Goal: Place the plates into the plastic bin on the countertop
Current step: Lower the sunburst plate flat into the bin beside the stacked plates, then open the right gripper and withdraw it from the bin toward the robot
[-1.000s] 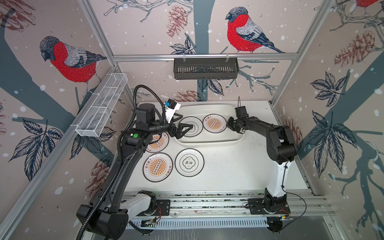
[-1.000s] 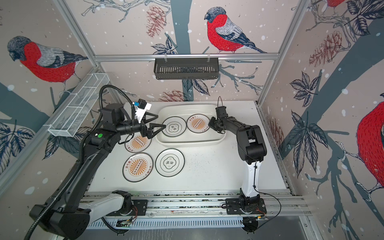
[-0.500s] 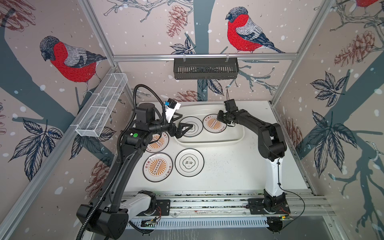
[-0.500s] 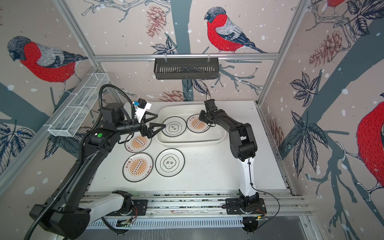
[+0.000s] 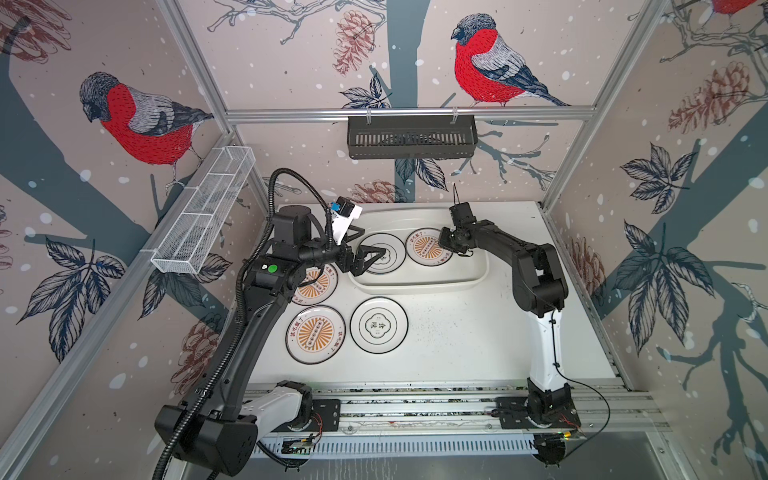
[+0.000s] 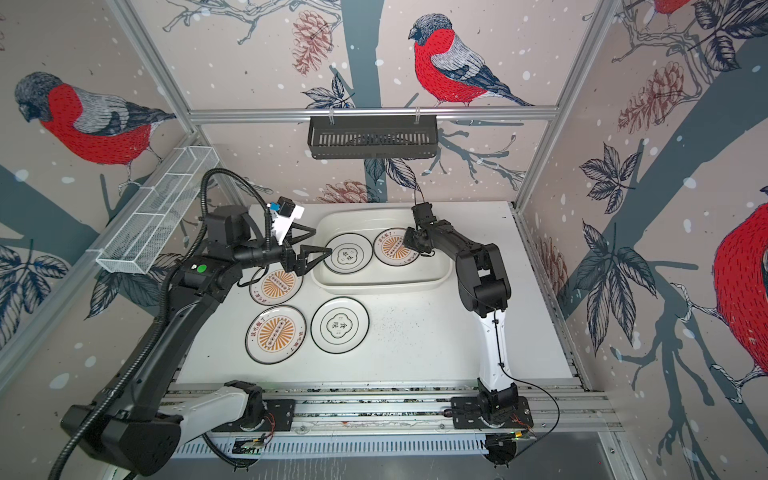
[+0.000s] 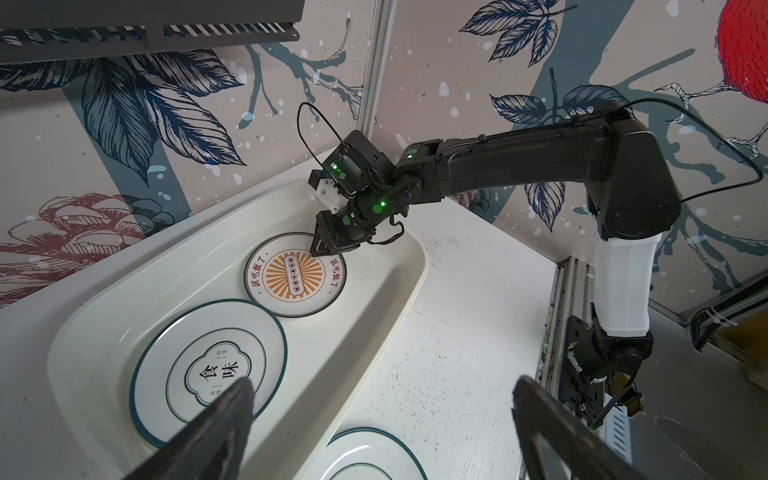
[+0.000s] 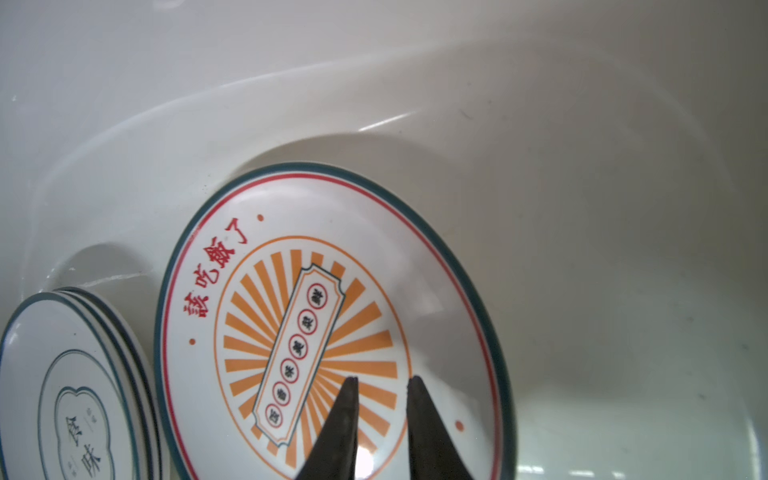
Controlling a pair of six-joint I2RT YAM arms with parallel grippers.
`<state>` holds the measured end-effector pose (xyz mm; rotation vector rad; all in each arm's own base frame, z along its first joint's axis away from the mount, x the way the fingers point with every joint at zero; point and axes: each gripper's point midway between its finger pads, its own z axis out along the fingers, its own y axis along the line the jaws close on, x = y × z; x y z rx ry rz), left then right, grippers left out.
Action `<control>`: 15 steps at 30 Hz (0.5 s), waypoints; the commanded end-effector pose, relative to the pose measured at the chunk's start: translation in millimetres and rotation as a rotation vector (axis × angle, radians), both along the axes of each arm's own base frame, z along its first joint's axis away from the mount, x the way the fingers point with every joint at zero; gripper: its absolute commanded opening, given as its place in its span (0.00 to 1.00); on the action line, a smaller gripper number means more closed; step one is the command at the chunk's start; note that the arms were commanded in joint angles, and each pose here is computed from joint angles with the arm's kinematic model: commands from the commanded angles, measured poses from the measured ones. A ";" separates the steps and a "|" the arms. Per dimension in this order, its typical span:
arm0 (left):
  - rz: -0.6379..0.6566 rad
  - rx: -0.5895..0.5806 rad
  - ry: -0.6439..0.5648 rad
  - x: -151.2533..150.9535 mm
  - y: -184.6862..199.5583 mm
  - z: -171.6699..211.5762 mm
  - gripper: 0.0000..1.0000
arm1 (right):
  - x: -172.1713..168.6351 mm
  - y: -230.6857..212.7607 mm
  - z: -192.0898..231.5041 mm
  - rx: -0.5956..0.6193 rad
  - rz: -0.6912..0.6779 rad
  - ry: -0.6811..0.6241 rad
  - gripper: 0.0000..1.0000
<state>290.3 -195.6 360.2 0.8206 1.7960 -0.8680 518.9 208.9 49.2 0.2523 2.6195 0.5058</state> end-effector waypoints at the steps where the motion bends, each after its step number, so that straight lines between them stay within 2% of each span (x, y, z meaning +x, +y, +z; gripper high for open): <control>1: -0.015 -0.007 -0.015 0.3 -2.0 3.8 0.96 | -5.5 -8.7 -8.5 -0.042 0.006 0.025 0.24; 15: -0.015 -0.002 -0.011 2.6 -2.4 1.4 0.96 | -0.8 -42.9 -10.6 -0.199 -0.025 0.044 0.25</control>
